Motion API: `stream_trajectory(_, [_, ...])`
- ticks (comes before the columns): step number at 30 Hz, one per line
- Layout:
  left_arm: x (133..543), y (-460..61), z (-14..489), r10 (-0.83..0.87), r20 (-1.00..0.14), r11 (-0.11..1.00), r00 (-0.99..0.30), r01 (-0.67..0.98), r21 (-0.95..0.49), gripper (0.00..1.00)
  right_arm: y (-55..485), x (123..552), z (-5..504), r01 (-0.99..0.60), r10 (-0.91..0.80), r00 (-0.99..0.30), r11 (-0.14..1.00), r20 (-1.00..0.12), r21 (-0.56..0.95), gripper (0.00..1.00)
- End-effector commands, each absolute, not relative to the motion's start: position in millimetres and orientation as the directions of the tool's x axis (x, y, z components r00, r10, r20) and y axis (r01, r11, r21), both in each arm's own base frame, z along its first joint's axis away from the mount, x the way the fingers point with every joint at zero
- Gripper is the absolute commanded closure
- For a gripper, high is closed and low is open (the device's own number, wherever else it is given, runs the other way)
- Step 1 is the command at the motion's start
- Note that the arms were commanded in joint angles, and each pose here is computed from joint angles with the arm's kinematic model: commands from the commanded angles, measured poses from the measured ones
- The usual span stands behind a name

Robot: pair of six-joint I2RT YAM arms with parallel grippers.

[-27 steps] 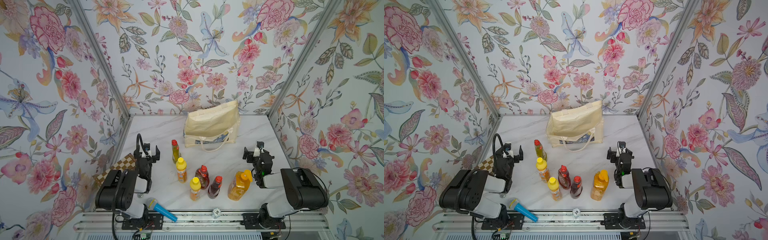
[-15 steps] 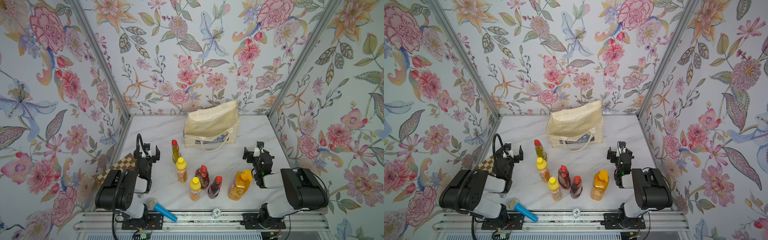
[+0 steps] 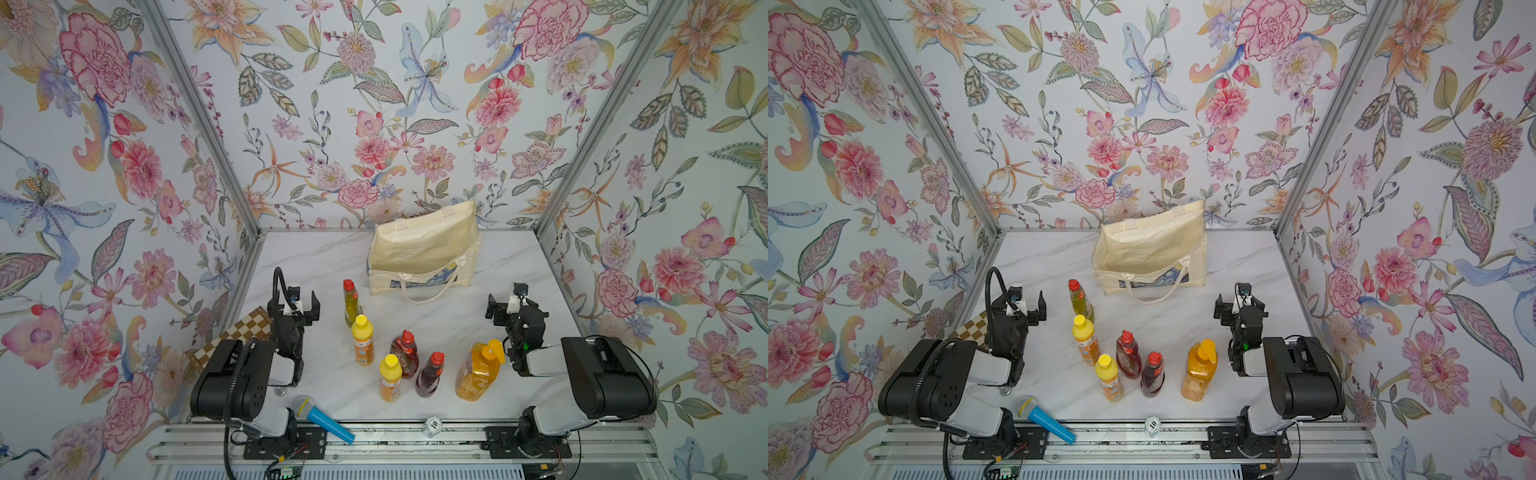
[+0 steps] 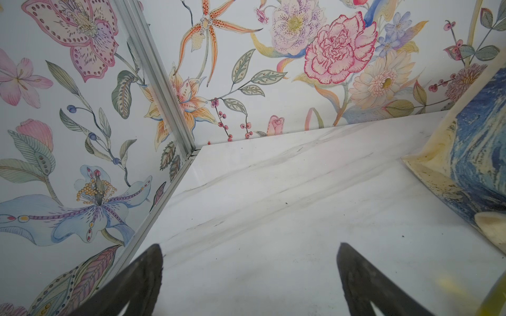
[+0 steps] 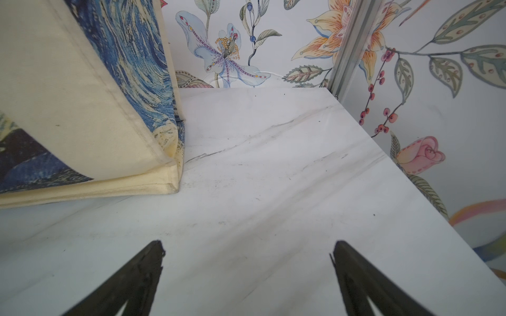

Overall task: Pack dish soap into the shopping bag
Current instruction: Adjust the shopping bag at the center of the board.

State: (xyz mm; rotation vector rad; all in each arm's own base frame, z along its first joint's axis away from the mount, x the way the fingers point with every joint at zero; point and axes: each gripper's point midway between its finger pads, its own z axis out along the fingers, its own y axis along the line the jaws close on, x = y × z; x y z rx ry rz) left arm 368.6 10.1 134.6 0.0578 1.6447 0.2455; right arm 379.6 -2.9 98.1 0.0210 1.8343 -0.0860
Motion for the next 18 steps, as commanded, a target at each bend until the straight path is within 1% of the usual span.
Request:
stream_trajectory(1, [375, 11, 145, 0.183, -0.982, 0.975, -0.055, -0.115, 0.188, 0.01, -4, 386, 106, 0.058, -0.036, -0.233, 0.997, -0.972, -0.051, 0.01])
stream_trajectory(11, [374, 13, 146, 0.178, -0.983, 0.976, -0.050, -0.121, 0.183, 0.01, -4, 386, 107, 0.057, -0.036, -0.231, 0.997, -0.972, -0.050, 0.01])
stream_trajectory(15, [366, 22, 155, 0.151, -0.988, 0.975, -0.019, -0.164, 0.152, 0.01, -6, 387, 108, 0.069, -0.027, -0.238, 0.997, -0.971, -0.045, 0.01])
stream_trajectory(18, [366, 25, 160, 0.144, -0.989, 0.973, -0.034, -0.175, 0.148, 0.01, -8, 390, 114, 0.073, -0.019, -0.253, 0.997, -0.967, -0.039, 0.01])
